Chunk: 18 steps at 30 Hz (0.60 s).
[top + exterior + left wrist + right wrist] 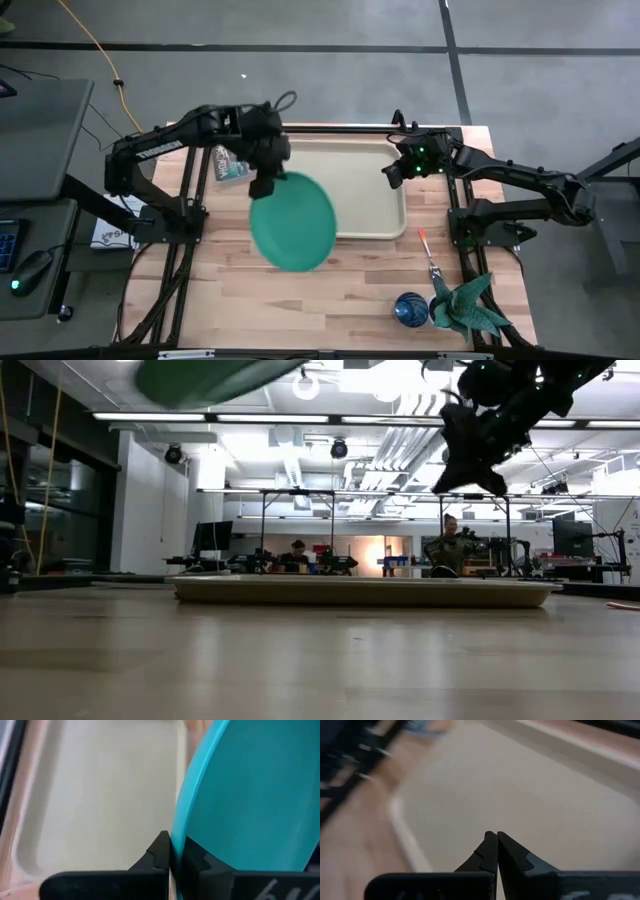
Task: Pick and place plate/cup/fork/spoon on tray
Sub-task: Put the blue plate on the gray tray
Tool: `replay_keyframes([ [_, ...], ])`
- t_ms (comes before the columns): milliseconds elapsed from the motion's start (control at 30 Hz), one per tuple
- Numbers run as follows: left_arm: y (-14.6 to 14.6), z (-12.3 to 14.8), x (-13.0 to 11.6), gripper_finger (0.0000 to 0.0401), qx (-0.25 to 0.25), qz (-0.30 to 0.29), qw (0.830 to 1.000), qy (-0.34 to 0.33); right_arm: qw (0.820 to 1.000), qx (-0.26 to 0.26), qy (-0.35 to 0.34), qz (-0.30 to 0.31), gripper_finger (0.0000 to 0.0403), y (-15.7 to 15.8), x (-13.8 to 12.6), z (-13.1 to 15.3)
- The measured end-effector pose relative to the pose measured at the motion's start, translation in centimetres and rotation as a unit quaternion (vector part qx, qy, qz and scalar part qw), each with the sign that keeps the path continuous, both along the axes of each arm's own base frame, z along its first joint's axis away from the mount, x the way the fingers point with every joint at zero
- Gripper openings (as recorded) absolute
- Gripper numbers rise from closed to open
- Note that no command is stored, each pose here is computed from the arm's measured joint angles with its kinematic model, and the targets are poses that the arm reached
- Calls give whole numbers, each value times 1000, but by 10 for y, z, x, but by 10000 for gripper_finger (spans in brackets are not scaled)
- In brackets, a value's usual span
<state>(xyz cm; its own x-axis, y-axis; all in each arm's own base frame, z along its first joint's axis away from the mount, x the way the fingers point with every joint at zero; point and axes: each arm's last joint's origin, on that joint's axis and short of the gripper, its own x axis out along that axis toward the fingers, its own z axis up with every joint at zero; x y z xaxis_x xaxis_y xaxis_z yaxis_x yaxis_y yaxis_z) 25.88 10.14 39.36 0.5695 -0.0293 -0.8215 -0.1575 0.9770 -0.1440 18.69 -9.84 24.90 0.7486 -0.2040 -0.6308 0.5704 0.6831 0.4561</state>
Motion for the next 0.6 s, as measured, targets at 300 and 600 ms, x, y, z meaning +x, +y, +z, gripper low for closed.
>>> replay_keyframes([
  [300, 36, -1, 16, 0, -9, 100, 986, -131, 983, -62, -168, 48, 0, 4, 0, 39],
  [600, 58, -41, 31, 0, -44, 189, 958, -209, 956, -136, -258, 17, 0, 17, -29, 74],
])
